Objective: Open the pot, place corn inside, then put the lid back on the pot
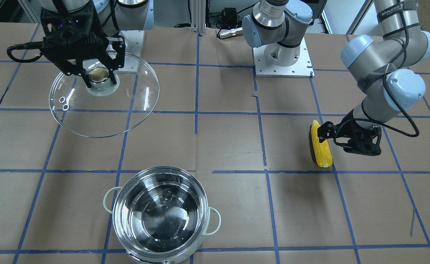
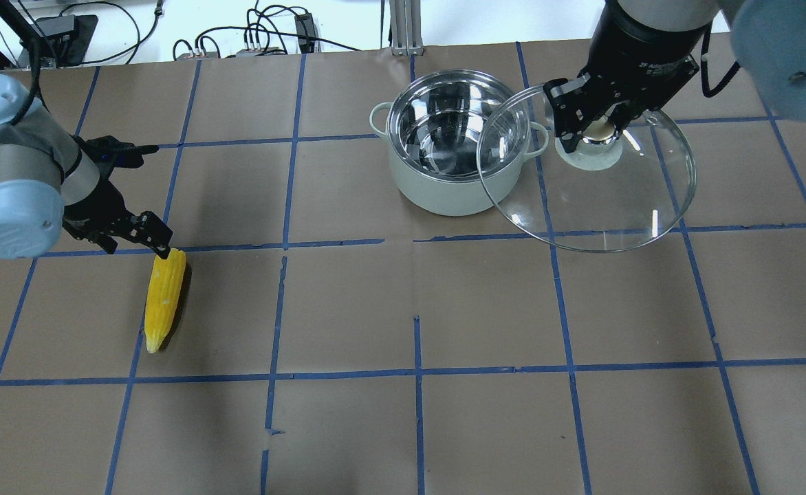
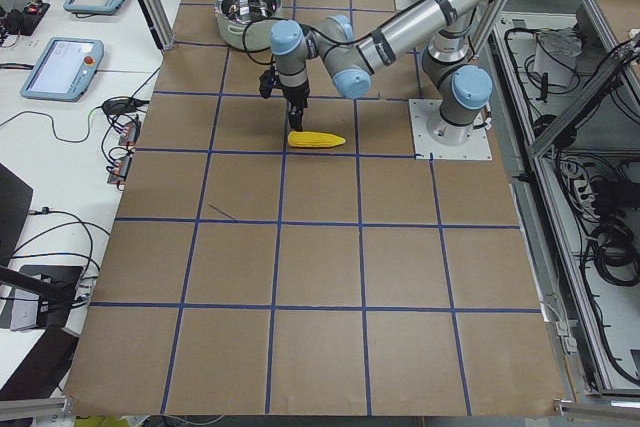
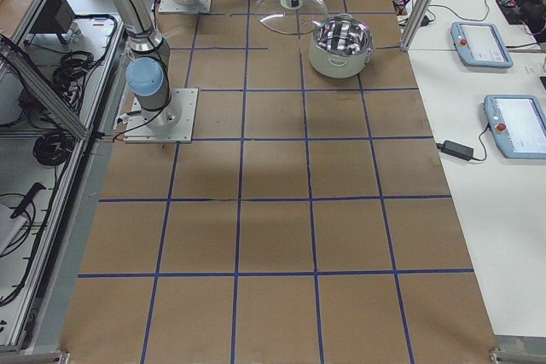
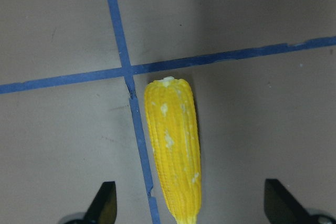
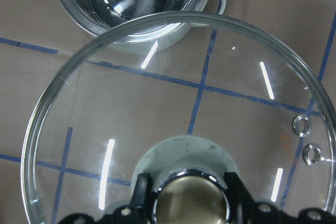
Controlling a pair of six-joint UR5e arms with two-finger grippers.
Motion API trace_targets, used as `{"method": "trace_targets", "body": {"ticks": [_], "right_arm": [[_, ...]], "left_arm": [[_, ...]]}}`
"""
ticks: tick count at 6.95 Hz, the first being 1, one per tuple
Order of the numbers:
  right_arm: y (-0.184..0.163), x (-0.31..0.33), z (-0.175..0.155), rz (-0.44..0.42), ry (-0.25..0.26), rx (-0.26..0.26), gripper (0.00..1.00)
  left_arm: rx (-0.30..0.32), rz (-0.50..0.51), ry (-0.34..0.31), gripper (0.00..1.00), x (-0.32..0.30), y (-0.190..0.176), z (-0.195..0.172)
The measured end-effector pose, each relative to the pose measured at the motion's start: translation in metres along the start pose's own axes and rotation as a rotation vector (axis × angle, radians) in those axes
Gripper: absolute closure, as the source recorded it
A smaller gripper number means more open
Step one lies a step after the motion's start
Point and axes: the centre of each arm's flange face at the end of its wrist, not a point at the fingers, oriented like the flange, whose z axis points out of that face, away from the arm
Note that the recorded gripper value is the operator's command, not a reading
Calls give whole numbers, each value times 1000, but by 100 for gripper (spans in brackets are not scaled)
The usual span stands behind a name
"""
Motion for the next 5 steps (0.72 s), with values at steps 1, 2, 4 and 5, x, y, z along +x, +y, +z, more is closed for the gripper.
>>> {"method": "trace_targets", "body": {"ticks": [1, 2, 4, 5], "right_arm": [[-2, 0, 4, 4, -1, -9, 92], [-3, 0, 6, 7, -2, -14, 92], [-4, 0, 6, 8, -1, -12, 92], [-7, 1, 2, 9, 2, -7, 92]], "left_arm": [[-1, 13, 10, 0, -3, -7, 24], [-5, 18, 21, 1, -4, -11, 40], [-22, 20, 35, 44, -4, -14, 60], [-24, 18, 36, 61, -5, -16, 66]]}}
